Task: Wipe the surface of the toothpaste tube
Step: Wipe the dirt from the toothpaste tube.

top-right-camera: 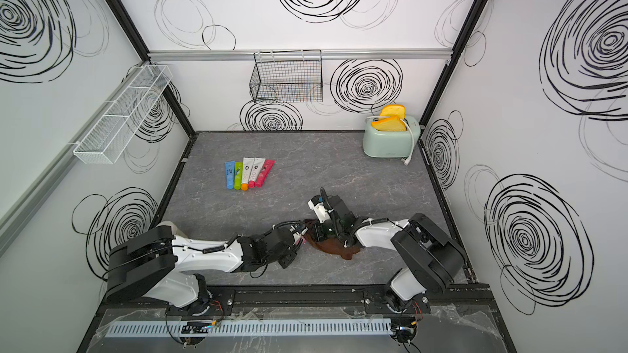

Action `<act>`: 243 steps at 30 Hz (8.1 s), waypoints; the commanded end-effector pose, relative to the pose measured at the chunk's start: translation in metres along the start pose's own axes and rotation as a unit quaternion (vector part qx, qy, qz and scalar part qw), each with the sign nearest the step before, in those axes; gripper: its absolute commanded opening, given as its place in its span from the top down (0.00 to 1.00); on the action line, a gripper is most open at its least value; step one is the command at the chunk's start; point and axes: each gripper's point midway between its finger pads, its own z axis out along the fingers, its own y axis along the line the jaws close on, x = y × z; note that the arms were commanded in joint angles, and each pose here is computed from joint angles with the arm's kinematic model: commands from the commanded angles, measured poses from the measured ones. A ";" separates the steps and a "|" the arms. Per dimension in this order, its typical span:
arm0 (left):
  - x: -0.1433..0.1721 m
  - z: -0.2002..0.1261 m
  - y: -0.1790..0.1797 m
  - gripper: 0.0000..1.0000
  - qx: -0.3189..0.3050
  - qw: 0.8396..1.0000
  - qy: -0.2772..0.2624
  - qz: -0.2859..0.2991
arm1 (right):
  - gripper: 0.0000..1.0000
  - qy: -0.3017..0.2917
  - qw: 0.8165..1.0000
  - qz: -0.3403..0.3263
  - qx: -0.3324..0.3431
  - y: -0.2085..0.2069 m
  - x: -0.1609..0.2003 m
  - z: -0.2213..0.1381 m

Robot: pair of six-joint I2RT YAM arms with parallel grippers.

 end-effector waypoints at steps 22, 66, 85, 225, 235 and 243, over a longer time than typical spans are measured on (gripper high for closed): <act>-0.024 -0.001 -0.009 1.00 0.023 0.999 -0.038 0.004 | 1.00 0.055 0.998 0.004 0.014 0.006 0.041 0.004; -0.021 -0.030 -0.026 0.02 0.089 0.993 -0.001 -0.072 | 1.00 -0.026 0.990 0.057 0.127 -0.088 -0.011 -0.046; -0.091 -0.003 0.033 0.52 0.187 0.964 0.025 -0.187 | 1.00 -0.018 0.993 0.032 0.112 -0.072 -0.005 -0.039; -0.020 -0.003 0.022 0.87 0.007 0.999 -0.010 -0.046 | 0.98 -0.086 0.995 -0.043 0.029 -0.002 -0.057 -0.078; -0.021 -0.008 0.011 0.93 0.028 0.998 -0.031 -0.041 | 1.00 0.007 0.998 -0.016 0.055 -0.032 -0.032 -0.020; -0.024 -0.005 0.005 0.95 0.043 0.998 -0.034 -0.040 | 1.00 0.044 0.998 -0.012 0.040 -0.025 0.003 -0.008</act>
